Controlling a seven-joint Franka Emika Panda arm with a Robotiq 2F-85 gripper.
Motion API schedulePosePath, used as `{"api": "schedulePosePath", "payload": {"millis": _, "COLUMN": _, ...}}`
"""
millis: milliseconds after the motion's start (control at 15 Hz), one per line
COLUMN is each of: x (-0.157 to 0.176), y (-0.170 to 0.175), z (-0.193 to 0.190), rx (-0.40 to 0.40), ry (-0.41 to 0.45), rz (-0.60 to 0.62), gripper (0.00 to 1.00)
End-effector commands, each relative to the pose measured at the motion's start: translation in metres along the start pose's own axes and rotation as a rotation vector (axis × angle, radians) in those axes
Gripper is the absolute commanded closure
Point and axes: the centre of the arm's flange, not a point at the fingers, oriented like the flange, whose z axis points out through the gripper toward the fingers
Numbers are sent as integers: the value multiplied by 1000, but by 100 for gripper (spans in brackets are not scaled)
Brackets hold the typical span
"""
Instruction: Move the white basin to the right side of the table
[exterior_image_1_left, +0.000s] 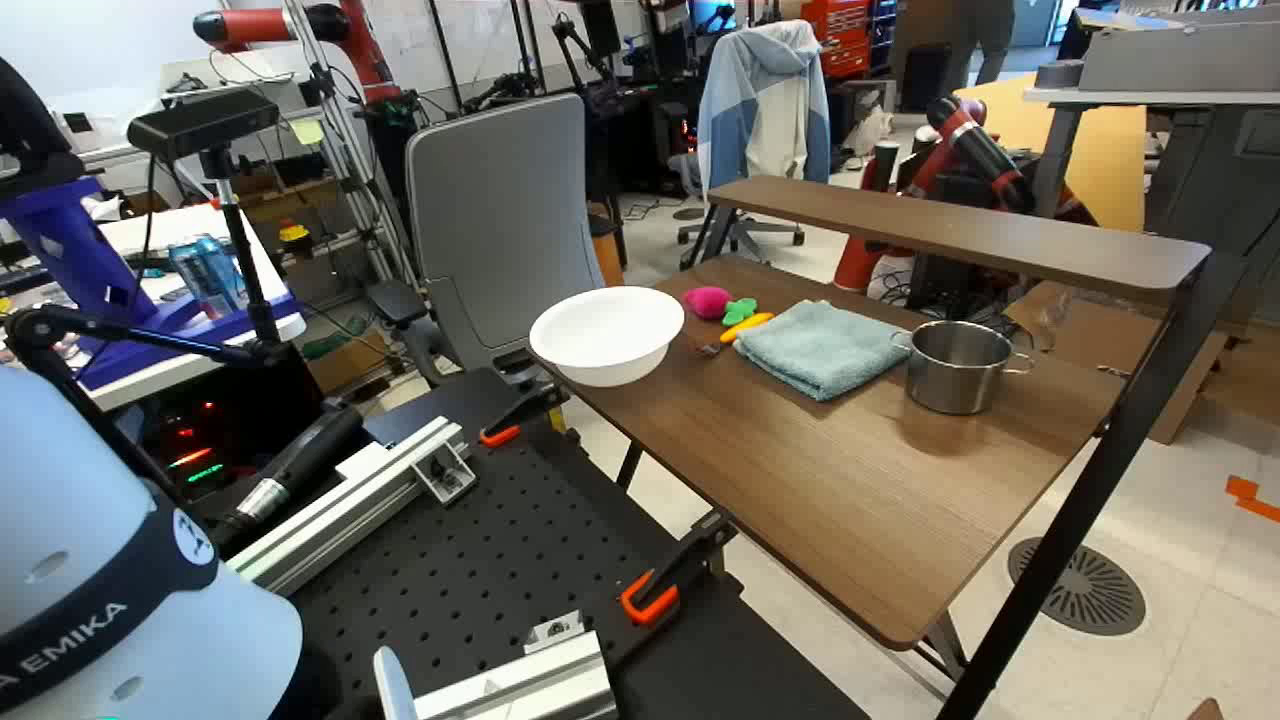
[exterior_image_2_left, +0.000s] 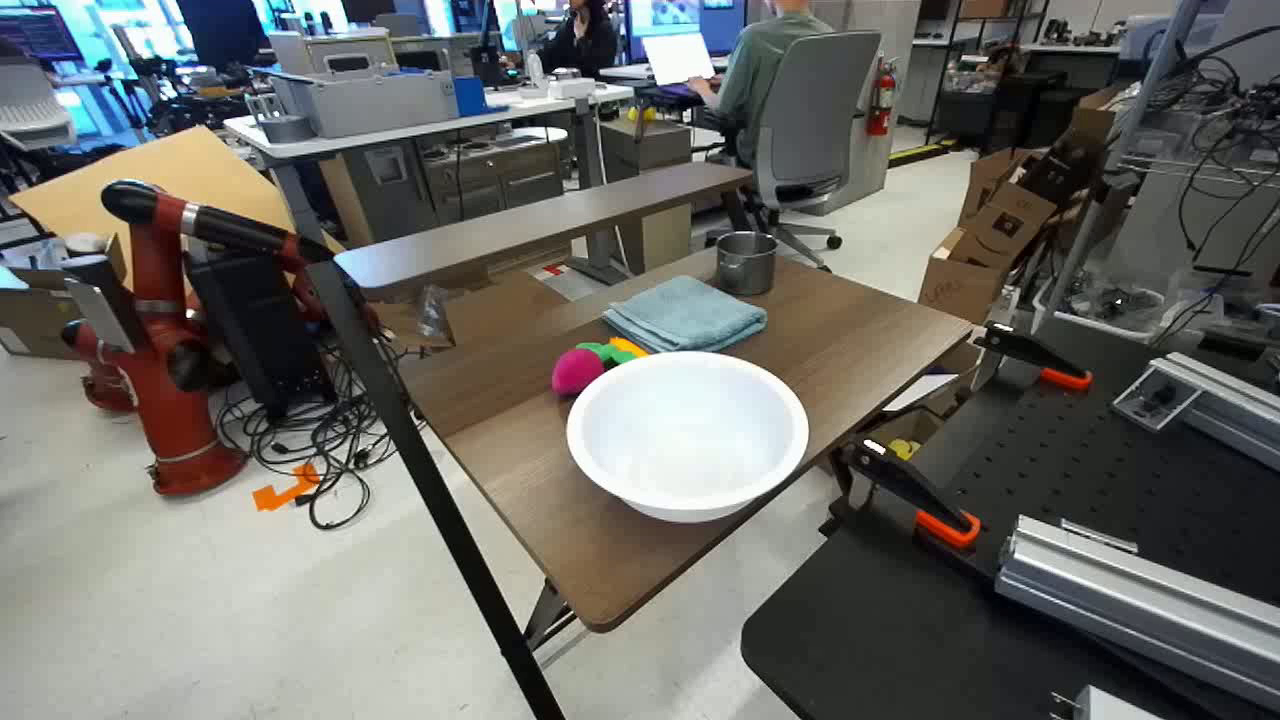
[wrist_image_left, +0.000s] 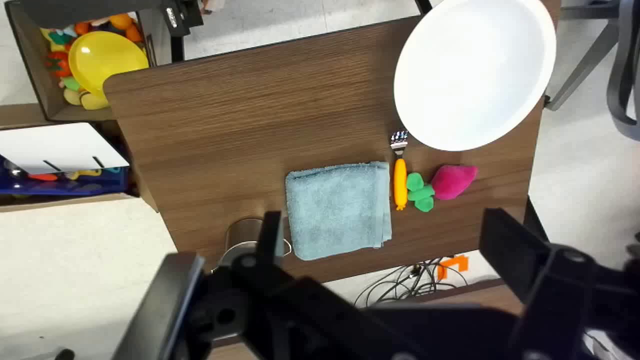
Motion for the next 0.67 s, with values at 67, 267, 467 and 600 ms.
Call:
{"api": "schedulePosePath", "payload": {"millis": 67, "x": 0, "y": 0, "z": 0, "rx": 0, "ry": 0, "rz": 0, "gripper": 0}}
{"api": "schedulePosePath", "payload": {"millis": 267, "x": 0, "y": 0, "z": 0, "rx": 0, "ry": 0, "rz": 0, "gripper": 0}}
{"api": "schedulePosePath", "payload": {"millis": 467, "x": -4, "y": -16, "z": 25, "rx": -35, "ry": 46, "rz": -26, "gripper": 0}}
{"api": "schedulePosePath", "payload": {"millis": 600, "x": -5, "y": -30, "z": 54, "rx": -49, "ry": 55, "rz": -37, "gripper": 0}}
